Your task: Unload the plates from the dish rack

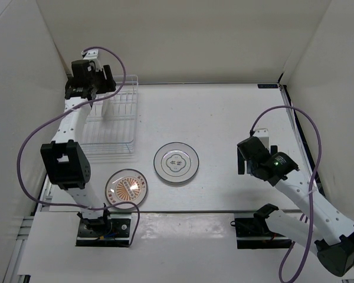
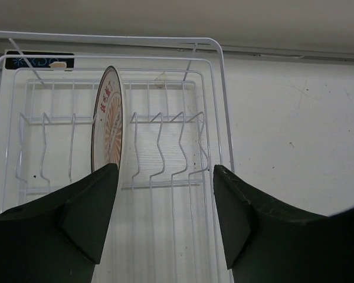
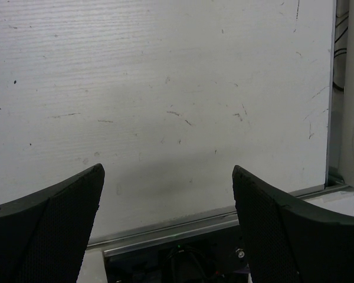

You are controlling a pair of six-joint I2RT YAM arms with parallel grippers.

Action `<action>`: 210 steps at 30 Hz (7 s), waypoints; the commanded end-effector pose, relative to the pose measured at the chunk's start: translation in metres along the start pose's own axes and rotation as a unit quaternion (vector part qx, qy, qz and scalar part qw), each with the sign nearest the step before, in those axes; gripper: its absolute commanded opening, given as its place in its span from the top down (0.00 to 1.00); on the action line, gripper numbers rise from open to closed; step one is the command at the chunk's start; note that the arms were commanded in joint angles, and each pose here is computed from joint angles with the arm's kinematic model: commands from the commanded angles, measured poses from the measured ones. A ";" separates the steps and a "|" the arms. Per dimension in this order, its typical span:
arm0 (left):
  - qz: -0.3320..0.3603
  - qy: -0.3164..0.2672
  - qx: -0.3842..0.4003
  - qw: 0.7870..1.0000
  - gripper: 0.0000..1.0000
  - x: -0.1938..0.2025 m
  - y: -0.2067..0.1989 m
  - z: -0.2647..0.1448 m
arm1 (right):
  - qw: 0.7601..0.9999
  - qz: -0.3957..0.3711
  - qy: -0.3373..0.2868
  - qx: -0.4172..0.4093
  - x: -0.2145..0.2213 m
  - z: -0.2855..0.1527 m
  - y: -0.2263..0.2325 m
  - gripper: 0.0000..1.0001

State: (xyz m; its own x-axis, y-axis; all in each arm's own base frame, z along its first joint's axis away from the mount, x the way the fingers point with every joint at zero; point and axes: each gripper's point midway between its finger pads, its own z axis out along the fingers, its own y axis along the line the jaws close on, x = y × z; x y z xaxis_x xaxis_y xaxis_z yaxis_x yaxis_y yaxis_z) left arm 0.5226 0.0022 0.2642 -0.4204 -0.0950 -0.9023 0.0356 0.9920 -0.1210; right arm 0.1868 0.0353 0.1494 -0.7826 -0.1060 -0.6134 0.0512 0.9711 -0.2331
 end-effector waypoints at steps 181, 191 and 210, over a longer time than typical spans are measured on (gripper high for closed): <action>0.253 -0.014 0.140 0.957 1.00 -0.024 -0.204 -0.187 | 0.998 0.050 -0.024 -0.020 -0.003 -0.015 -0.003 0.10; 0.453 0.098 0.114 0.879 1.00 0.158 -0.191 -0.281 | 0.997 0.059 -0.029 -0.028 0.020 -0.014 -0.010 0.10; 0.544 0.122 -0.033 0.830 1.00 0.281 -0.141 -0.283 | 0.996 0.068 -0.034 -0.037 0.026 -0.011 -0.009 0.10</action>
State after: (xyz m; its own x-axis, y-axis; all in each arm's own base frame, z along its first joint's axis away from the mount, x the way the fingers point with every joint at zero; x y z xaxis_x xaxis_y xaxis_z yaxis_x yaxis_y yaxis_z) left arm 0.1402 -0.1359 0.1431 -0.3279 0.9022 -0.2802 0.5373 0.4221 0.7302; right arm 0.1588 0.0248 0.1450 -0.7312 0.0063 -0.6821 0.1022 0.9897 -0.1004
